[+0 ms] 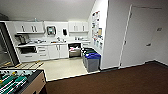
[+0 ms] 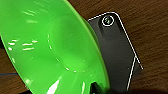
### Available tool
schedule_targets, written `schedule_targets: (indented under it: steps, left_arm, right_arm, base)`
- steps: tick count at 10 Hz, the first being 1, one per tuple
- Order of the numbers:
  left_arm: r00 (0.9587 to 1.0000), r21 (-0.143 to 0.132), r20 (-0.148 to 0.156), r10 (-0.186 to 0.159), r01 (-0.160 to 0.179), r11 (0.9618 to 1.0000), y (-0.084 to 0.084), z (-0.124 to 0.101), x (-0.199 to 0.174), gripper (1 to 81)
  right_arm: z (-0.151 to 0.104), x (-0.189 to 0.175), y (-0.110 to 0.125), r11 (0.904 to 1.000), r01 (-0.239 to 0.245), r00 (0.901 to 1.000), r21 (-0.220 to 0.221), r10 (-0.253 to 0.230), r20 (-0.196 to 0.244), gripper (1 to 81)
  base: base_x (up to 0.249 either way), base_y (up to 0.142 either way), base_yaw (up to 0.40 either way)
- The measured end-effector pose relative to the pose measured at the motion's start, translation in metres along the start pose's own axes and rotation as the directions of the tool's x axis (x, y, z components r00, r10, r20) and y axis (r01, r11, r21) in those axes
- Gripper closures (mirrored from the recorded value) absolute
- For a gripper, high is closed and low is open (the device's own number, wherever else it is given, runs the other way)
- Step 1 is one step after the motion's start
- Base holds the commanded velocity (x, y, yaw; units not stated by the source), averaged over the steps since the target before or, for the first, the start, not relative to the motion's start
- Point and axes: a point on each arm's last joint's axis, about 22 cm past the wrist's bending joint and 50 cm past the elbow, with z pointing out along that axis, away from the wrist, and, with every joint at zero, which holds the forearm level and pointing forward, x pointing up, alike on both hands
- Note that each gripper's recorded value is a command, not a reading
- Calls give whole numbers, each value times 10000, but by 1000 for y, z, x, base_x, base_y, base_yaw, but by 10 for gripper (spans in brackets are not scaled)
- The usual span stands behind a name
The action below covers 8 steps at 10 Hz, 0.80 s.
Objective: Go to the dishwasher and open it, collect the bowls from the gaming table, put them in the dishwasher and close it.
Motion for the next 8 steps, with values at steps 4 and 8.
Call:
schedule_targets:
  steps: [4,8]
  left_arm:
    - [10000,-15,-27,2,-2,10000,0,0,1,811]
    - [10000,-17,-24,3,-3,10000,1,0,1,811]
  right_arm:
    - [0,0,0,10000,5,10000,1,-5,-2,811]
    - [0,0,0,10000,5,10000,-1,-5,-2,811]
  base:
    - [148,0,0]
    - [150,0,0]
